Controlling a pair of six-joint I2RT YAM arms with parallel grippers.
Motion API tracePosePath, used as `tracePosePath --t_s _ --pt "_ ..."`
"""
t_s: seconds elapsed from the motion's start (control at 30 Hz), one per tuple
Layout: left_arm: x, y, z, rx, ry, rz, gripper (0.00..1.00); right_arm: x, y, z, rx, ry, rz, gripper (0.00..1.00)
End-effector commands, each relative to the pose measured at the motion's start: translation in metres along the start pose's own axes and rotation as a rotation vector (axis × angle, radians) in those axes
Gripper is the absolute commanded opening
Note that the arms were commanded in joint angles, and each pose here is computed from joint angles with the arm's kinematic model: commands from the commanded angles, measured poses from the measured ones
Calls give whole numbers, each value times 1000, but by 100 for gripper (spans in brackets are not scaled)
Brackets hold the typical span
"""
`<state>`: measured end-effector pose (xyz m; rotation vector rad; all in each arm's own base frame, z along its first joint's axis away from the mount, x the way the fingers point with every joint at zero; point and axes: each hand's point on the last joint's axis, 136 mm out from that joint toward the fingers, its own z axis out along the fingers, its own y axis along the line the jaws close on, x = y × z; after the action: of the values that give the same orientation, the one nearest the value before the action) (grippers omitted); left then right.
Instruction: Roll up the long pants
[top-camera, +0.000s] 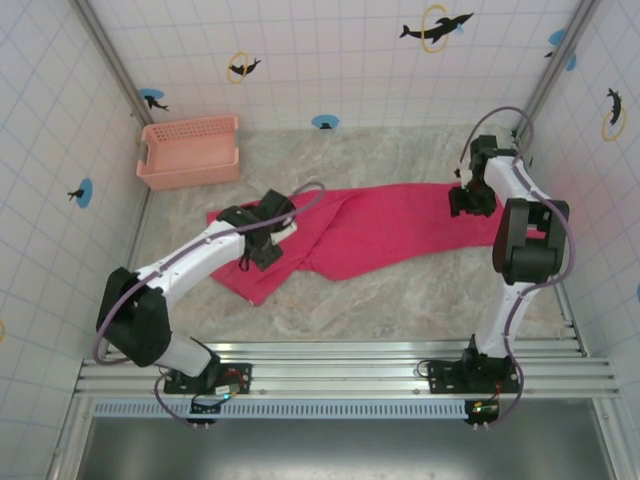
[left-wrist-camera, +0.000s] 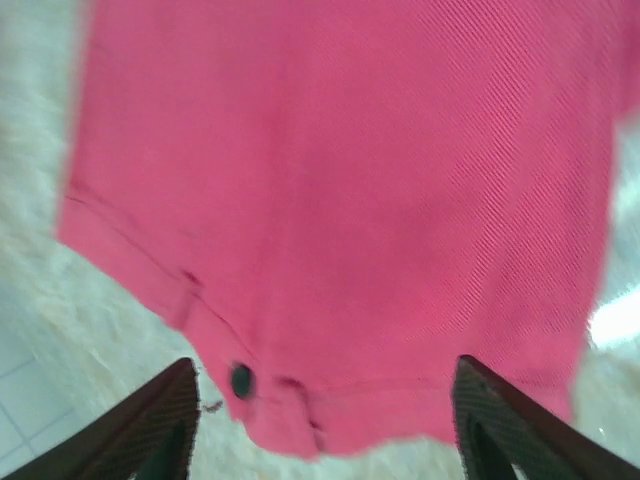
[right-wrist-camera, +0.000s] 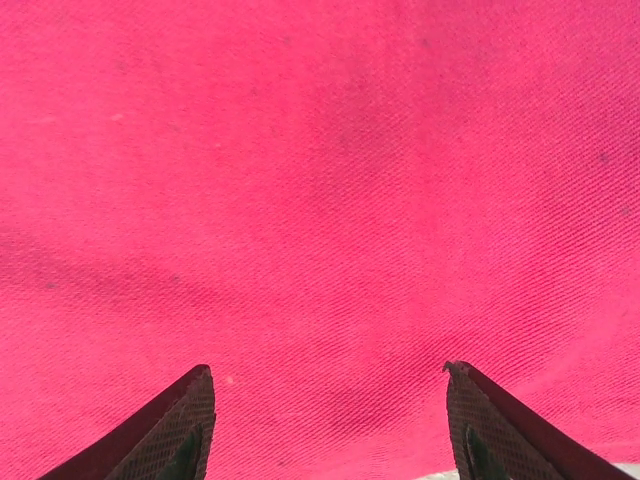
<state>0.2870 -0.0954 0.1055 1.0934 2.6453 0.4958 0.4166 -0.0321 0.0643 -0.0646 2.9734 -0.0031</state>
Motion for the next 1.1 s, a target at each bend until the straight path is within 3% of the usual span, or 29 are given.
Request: tracePosePath --t_s 0.0,0.13,0.27,0.4,0.67,0.87,0.97,1.03,1.07 --pt "14 -24 -9 51 88 34 63 -5 3 -20 -10 -53 10 64" --pt "22 -46 -7 95 205 -11 61 -8 4 -28 -23 -76 15 64" --pt "30 -61 -1 48 266 19 62 -10 5 -30 -27 -82 15 64" --pt "33 -76 10 85 315 -16 57 -11 5 -33 -30 -91 15 64" --pt "46 -84 40 6 464 -8 49 -16 3 -48 -37 -138 17 64" --pt "64 -99 61 19 560 -11 46 -18 1 -52 -47 -154 25 63" --pt "66 -99 66 -7 570 -23 44 -19 2 -55 -54 -163 23 63" --pt "64 -95 66 -24 561 -30 37 -20 2 -56 -55 -167 22 63" --pt "63 -93 66 -36 561 -28 27 -20 3 -56 -59 -167 21 63"
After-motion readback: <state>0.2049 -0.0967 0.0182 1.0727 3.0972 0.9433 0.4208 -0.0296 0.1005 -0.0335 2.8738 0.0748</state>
